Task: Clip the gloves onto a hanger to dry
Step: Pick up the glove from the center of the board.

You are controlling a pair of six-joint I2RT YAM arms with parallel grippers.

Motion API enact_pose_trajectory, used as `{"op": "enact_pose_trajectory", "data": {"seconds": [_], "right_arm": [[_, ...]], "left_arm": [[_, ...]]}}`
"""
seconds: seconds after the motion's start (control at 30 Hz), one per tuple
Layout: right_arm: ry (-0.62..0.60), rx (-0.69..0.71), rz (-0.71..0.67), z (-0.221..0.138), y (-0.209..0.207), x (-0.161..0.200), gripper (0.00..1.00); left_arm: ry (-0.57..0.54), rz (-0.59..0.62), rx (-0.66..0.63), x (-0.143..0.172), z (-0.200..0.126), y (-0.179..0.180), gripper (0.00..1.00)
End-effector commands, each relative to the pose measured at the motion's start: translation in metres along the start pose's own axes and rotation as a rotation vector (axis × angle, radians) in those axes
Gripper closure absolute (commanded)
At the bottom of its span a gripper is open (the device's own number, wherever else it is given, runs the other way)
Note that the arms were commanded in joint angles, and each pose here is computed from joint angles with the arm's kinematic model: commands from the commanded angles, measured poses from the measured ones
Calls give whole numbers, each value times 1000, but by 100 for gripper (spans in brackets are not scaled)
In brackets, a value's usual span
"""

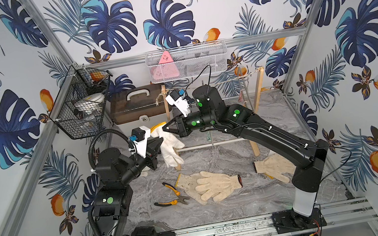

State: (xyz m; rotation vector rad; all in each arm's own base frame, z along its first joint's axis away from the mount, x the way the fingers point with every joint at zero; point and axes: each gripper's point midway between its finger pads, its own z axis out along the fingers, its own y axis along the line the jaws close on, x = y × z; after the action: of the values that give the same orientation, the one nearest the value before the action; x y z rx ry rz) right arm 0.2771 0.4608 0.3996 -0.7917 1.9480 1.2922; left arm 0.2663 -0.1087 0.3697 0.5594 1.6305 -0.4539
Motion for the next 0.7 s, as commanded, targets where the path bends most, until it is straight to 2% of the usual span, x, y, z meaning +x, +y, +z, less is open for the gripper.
{"op": "enact_pose_trajectory", "data": {"seconds": [0.0,0.1,0.2,0.23,0.43,0.67], "right_arm": [[-28,-49,-36,-1,10,-7,100],[-36,-58,-79,-8,15,-8,100],[-31,-65,-136,-18,20,-6,100],[-30,-75,-155,-24,21,-5,100],[-24,-112,-223,-66,23,3,100],[-34,-188,-296,-124,30,13,100]], "left_arm": [[-4,20,22,-2,1,-4,88],[19,-10,41,1,3,-6,72],[46,-56,67,1,4,-9,49],[52,-74,85,1,3,-12,44],[81,-203,257,0,-1,-41,25],[31,-289,383,-30,-1,-55,20]]}}
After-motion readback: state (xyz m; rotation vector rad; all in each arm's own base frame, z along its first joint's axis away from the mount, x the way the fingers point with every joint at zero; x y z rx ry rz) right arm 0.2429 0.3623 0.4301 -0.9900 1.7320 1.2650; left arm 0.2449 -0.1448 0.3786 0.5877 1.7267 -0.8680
